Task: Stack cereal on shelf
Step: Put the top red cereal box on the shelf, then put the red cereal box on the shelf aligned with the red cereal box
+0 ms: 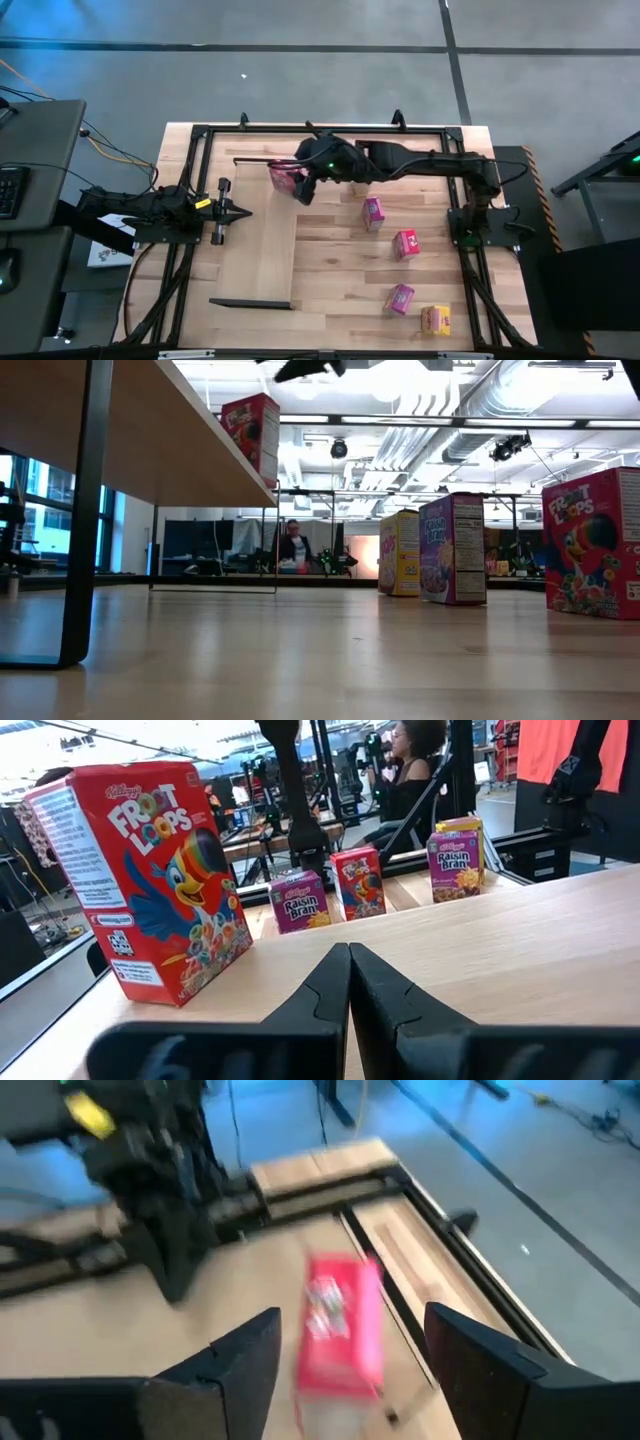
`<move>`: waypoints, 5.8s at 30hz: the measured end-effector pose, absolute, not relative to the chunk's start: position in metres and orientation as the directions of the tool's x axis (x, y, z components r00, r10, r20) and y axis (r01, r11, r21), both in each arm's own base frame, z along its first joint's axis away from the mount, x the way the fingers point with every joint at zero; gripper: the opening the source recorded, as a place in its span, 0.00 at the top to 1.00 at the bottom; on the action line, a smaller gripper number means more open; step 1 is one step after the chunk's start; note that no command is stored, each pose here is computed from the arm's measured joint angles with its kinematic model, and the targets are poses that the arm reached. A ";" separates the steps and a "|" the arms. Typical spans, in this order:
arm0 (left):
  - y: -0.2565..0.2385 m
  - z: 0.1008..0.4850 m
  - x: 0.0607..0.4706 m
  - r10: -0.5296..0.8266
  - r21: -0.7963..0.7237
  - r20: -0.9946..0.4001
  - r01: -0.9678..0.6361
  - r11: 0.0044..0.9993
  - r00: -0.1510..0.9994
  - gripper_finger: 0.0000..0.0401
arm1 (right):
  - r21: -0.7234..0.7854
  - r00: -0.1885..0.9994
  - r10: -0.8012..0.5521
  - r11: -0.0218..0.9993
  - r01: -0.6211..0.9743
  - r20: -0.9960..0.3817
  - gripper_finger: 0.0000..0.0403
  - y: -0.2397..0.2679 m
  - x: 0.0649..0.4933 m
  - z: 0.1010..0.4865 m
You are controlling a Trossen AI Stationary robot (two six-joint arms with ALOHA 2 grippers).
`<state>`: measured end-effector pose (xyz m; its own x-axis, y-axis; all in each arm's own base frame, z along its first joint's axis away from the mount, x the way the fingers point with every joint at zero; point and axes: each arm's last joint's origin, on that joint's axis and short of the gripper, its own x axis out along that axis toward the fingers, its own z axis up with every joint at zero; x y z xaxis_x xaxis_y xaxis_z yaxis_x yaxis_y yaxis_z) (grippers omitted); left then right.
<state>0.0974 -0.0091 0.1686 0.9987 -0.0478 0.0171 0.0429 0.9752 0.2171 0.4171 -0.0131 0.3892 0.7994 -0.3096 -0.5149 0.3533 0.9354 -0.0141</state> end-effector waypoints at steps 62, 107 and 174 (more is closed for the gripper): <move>-0.009 0.169 0.097 -0.048 0.217 0.017 0.043 0.975 0.999 1.00 | 0.058 0.875 -0.335 0.924 0.377 -0.350 1.00 -0.002 0.406 0.252; -0.009 0.169 0.097 -0.048 0.217 0.017 0.043 0.975 0.999 1.00 | 0.080 0.867 -0.186 0.965 0.250 -0.461 1.00 0.005 0.389 0.264; -0.006 0.289 0.090 0.031 -0.251 -0.044 -0.041 0.967 0.999 0.57 | 0.222 0.544 -0.086 0.851 0.476 -0.835 0.44 0.069 0.217 0.368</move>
